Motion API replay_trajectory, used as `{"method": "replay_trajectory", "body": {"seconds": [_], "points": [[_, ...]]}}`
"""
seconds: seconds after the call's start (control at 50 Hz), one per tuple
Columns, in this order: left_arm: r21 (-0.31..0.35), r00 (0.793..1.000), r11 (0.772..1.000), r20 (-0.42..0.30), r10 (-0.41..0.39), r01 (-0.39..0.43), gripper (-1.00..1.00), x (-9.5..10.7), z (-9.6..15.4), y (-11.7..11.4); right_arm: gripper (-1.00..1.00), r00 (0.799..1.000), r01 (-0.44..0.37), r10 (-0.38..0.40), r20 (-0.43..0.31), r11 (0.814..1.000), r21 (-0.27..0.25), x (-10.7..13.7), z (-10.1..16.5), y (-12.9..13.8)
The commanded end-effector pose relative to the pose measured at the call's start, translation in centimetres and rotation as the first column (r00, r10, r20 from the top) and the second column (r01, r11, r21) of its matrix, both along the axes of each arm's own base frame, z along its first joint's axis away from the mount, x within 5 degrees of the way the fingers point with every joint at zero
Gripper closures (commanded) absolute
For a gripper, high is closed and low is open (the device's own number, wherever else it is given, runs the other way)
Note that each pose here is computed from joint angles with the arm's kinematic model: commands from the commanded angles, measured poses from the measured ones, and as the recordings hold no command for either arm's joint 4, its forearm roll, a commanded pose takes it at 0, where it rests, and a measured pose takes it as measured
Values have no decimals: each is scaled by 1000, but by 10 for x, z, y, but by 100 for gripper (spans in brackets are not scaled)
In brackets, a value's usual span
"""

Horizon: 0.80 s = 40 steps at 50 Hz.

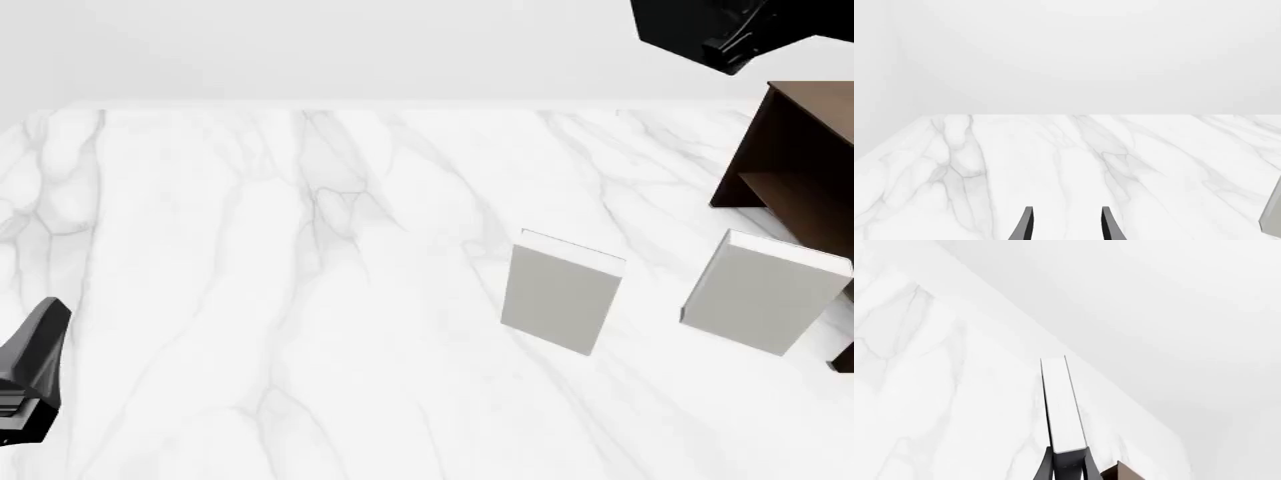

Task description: Pick up the book on the left and place it on top of the shelf.

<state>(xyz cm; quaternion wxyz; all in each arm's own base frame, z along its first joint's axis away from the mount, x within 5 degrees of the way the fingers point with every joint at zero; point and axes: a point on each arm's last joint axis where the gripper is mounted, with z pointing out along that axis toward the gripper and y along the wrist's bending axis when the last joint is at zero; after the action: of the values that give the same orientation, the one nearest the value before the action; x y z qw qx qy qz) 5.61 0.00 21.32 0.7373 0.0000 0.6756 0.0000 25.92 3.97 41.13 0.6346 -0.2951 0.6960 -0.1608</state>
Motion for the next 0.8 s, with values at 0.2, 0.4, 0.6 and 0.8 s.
{"method": "replay_trajectory", "body": {"seconds": [0.2,0.4,0.6,0.8], "points": [[0,1000,1000,0,0,0,-100,0,0,0,100,994,104,-102,43,993,-46,-26,11,-30],[0,1000,1000,0,0,0,-100,0,0,0,100,987,154,-150,56,985,-83,-33,12,-42],[0,1000,1000,0,0,0,-100,0,0,0,100,981,188,-182,69,977,-103,-34,12,-50],[0,1000,1000,0,0,0,-100,0,0,0,100,975,214,-206,85,971,-110,-37,15,-56]]}}
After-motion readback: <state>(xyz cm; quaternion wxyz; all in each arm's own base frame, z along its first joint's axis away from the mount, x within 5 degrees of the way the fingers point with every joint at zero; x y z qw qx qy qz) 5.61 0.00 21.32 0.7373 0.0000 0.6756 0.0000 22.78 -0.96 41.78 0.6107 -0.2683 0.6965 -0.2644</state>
